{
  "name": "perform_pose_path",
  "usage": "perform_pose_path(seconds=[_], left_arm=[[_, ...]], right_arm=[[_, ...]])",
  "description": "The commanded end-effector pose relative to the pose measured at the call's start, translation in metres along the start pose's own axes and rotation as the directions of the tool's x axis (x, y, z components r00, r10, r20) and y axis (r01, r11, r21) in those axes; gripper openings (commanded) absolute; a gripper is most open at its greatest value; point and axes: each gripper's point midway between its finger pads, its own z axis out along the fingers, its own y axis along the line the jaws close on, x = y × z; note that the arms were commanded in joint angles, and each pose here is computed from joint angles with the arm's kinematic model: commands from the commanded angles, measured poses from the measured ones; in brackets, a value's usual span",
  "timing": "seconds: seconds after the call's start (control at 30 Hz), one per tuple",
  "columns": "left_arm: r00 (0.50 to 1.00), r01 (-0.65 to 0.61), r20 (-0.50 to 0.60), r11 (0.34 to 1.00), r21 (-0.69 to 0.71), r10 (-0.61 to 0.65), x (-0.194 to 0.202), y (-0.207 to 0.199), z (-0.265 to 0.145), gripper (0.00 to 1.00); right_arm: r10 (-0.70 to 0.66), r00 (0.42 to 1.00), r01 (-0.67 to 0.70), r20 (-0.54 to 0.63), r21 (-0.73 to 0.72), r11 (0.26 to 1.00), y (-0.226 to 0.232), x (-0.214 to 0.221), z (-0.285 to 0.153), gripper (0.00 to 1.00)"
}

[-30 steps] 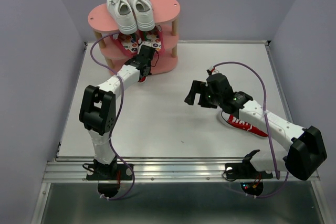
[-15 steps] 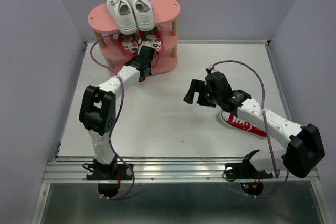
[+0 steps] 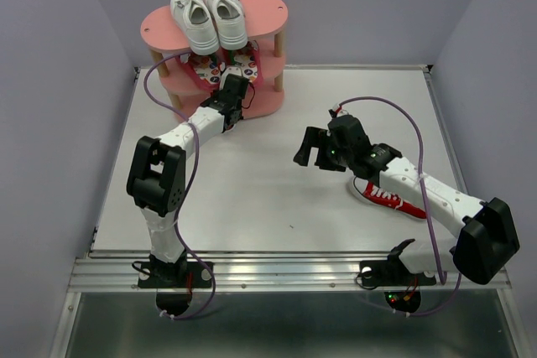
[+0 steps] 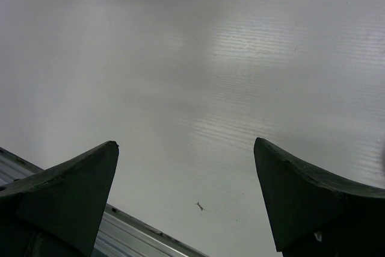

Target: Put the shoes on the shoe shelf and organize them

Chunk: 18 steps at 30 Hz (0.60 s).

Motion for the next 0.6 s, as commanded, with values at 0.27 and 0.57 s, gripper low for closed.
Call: perform_pose_path(seconds=[0.27,0.57], left_arm=[[0.997,0.083,0.016,0.992,-0.1,-0.082,0.011,0.03,0.0,0.0],[0.997,0.074,0.018,0.988,-0.137,-0.072,0.014,0.04,-0.003,0.0]], right_arm=[[0.014,0.998,-0.011,0.055,-0.042,0.999,0.014,-0.018,-0.012,1.0],[0.011,0.998,-0.008,0.057,-0.05,0.999,0.015,-0.019,-0.012,1.0]])
